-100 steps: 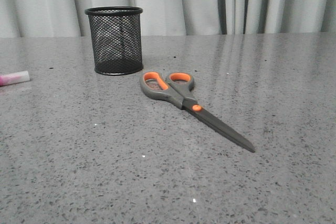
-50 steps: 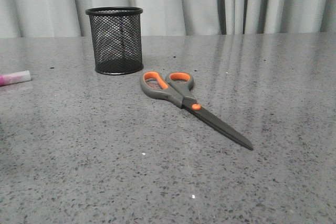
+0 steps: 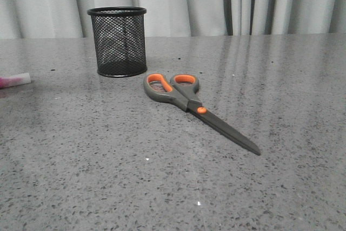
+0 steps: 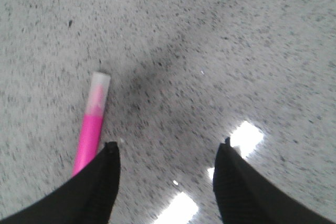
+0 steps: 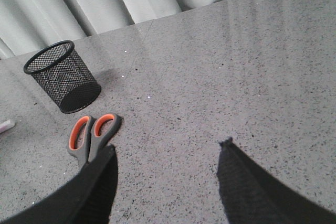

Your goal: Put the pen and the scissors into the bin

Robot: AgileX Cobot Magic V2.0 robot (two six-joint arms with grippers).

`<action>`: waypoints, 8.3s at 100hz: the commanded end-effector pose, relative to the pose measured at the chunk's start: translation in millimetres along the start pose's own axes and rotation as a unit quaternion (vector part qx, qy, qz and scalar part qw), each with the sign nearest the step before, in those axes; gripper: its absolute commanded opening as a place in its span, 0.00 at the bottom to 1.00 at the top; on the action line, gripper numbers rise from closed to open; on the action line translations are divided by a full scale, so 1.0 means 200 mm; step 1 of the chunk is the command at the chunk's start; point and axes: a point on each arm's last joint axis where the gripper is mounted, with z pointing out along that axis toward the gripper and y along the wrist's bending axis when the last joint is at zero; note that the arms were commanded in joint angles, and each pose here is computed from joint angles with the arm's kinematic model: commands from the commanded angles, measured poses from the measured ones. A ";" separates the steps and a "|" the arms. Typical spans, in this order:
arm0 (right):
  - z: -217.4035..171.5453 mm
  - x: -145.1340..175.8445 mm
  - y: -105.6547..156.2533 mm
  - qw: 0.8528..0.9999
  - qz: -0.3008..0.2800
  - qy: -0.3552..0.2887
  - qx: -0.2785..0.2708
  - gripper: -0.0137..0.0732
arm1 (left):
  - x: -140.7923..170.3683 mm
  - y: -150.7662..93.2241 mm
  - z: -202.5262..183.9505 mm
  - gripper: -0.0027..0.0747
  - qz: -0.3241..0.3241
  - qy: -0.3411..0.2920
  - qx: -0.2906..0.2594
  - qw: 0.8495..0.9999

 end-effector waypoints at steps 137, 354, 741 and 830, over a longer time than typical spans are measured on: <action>-0.01 -0.02 0.02 1.000 -0.017 0.021 -0.002 0.60 | -0.11 0.28 0.45 0.19 0.032 0.112 0.040 0.992; -0.04 -0.49 0.28 0.984 -0.131 0.010 -0.119 0.58 | -0.44 -0.05 -0.35 0.17 0.031 -0.617 0.228 0.753; 1.56 -0.33 0.78 0.967 -0.115 -0.136 -0.182 0.69 | 0.61 -0.95 -1.23 0.01 0.192 -0.607 -0.030 0.771; 0.05 -0.14 0.22 0.943 -0.267 -0.119 -0.159 0.08 | 0.87 -0.77 -0.48 0.01 -0.091 -0.608 -0.119 0.779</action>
